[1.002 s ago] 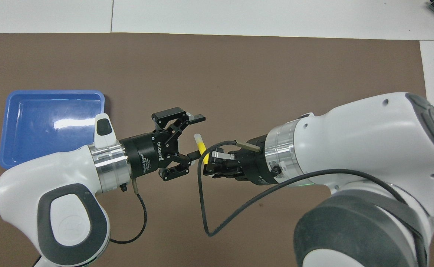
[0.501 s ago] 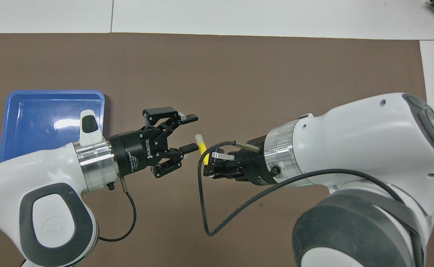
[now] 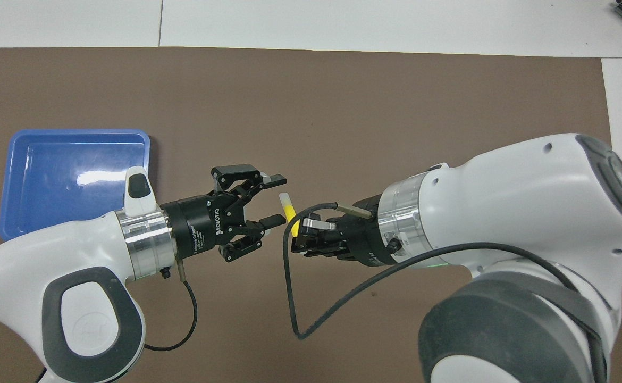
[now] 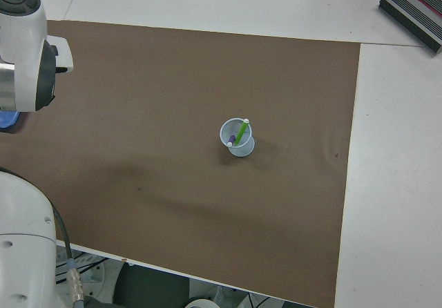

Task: Right arm passes pens to left for tray arrangement
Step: 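Close the left gripper on the yellow pen held by the right gripper, then lower the yellow pen into the blue tray with the left gripper, then release the yellow pen in the tray while the right gripper grasps the purple pen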

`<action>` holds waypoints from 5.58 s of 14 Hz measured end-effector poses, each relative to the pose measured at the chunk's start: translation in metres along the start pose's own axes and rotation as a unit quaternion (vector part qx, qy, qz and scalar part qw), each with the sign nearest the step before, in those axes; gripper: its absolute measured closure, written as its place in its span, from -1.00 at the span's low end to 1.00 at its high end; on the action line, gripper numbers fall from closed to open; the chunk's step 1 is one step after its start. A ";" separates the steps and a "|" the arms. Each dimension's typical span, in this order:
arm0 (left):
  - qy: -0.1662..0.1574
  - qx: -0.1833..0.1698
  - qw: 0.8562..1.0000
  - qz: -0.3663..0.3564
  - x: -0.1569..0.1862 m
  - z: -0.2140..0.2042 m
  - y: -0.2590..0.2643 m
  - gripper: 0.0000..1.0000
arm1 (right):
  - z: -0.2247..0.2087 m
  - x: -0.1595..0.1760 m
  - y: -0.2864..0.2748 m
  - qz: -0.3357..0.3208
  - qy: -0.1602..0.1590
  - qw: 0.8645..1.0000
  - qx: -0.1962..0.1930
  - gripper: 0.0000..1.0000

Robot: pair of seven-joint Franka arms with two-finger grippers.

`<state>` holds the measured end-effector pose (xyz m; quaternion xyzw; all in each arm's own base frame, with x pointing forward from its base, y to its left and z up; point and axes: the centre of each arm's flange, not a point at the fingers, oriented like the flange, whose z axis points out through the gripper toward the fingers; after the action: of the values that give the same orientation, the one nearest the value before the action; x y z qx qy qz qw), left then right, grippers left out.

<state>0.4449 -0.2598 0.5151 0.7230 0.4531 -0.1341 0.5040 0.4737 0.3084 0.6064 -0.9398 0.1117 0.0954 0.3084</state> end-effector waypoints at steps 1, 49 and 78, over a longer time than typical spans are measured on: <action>0.000 0.001 1.000 0.000 -0.001 0.000 -0.001 -0.44 | 0.000 0.000 0.000 0.000 0.000 1.000 0.000 0.64; 0.045 0.266 0.906 0.326 0.085 -0.096 -0.004 0.65 | -0.096 0.072 0.159 -0.168 0.050 0.940 -0.294 -1.00; 0.102 0.455 0.727 0.504 0.333 -0.113 -0.026 0.65 | -0.031 0.139 0.372 -0.197 0.020 0.907 -0.371 -0.40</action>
<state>0.5789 0.0116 0.3348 0.9970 -0.0452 0.0242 0.0583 0.5101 -0.0226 0.3888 -0.9910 -0.1128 0.0484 -0.0527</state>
